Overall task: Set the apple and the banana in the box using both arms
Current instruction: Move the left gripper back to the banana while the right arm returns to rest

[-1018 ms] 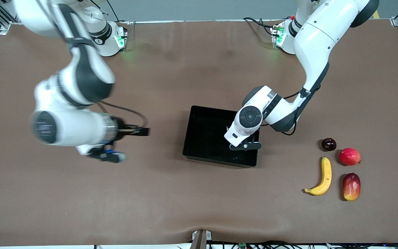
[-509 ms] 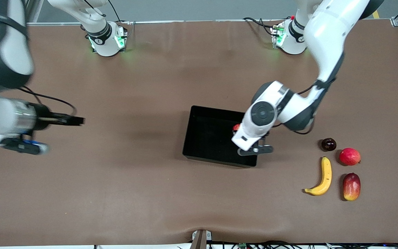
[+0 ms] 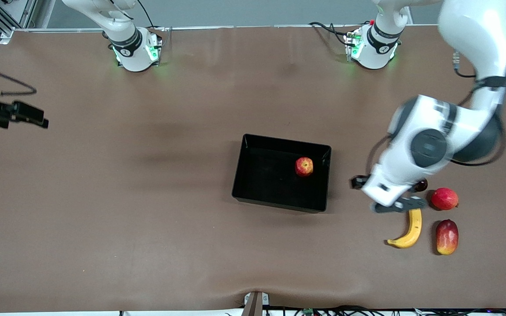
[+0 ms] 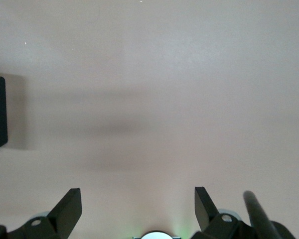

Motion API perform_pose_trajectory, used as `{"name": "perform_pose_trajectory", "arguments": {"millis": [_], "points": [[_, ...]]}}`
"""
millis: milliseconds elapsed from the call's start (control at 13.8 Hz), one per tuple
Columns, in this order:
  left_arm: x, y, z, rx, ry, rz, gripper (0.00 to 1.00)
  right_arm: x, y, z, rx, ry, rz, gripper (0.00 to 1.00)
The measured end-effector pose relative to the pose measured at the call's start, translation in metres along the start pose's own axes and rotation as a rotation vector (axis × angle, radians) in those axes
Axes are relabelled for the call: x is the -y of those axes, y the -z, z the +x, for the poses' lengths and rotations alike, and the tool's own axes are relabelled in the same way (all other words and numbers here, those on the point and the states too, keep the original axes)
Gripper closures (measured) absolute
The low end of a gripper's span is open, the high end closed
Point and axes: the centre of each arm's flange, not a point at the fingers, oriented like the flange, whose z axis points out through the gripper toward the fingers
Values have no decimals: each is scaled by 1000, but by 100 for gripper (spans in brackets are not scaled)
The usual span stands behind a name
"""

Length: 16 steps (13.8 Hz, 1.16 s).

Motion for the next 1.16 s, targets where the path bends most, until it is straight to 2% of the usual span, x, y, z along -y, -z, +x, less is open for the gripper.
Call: {"name": "perform_pose_trajectory", "arguments": {"millis": [145,291,436,655,800,873,1164], "points": [[53,-28,20,-1,-58,2,0,0,1,-20,4,12,-8,0],[94,-63,38,-28,-114,36,0,1,-1,-34,15,37,-11,0],[120,-98,51,-60,-183,57,0,0,2,-34,-14,47,-11,0],[139,-146,63,-98,-290,36,0,-1,26,-37,-72,48,-13,0],[144,-171,66,-100,-309,33,4,-2,47,-46,-94,47,-12,0],[146,-180,66,-100,-308,32,10,-2,49,-49,-82,46,-12,0],[169,-207,69,-117,-282,44,13,-9,40,-46,-51,36,25,0]]}}
